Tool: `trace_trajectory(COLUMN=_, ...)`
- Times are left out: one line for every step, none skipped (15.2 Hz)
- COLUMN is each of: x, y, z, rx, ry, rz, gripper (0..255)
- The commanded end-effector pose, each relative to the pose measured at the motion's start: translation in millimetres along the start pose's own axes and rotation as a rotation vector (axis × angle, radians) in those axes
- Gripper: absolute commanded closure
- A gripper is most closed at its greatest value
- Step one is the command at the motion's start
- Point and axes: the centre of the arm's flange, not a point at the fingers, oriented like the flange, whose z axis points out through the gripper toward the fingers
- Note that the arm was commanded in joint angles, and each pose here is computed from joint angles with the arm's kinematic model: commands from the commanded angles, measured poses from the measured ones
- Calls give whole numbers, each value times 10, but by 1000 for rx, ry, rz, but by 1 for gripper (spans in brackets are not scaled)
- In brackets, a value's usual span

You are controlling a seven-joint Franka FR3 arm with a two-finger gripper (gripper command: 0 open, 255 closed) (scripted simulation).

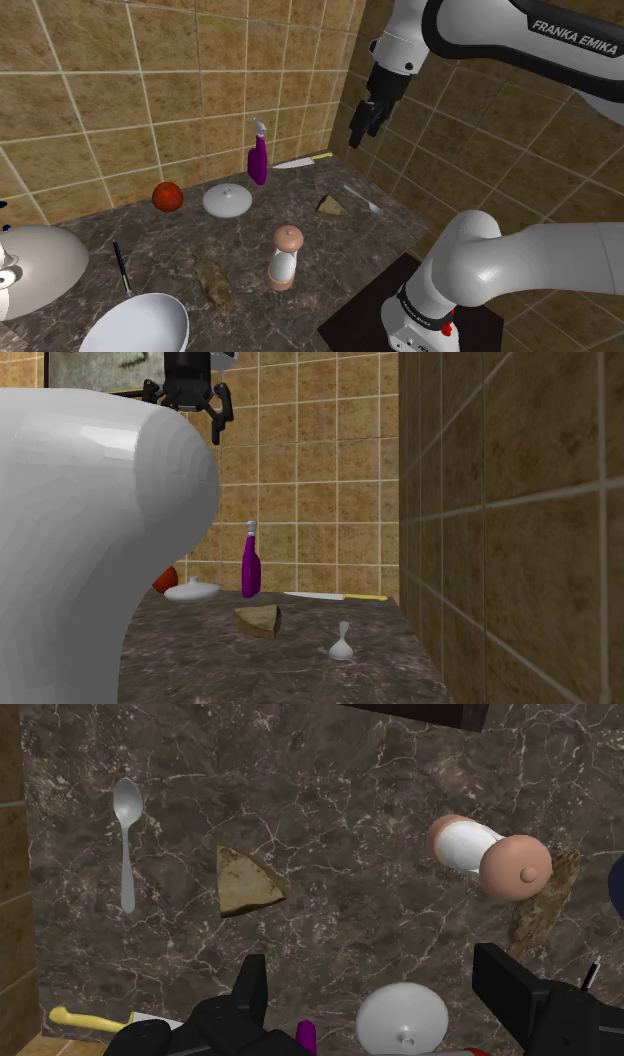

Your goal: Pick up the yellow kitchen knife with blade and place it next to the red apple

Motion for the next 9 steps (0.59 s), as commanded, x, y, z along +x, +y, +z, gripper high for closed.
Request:
trace_trajectory(x=0, y=0, z=0, rx=0, ry=0, rz=0, gripper=0)
trace_trajectory(x=54, y=79, z=85, rx=-9, ry=-10, rz=-29, gripper=0)
trace_trajectory(x=110, y=157, z=169, rx=-19, ry=-20, rz=-57, gripper=0)
trace_trajectory(x=166, y=235, z=253, rx=-28, ry=-31, rz=-86, gripper=0)
trace_trajectory(x=224, y=311, z=337, rx=-38, ry=-41, rz=-114, gripper=0)
trace_trajectory(x=284, y=387, z=421, rx=-47, ry=-51, rz=-143, gripper=0)
trace_trajectory(x=345, y=462, z=505, rx=-57, ry=-61, rz=-171, gripper=0)
trace_trajectory(x=407, y=536, z=589, rx=-66, ry=-72, rz=-200, gripper=0)
trace_trajectory(x=470, y=608, z=673, rx=-76, ry=-82, rz=-228, gripper=0)
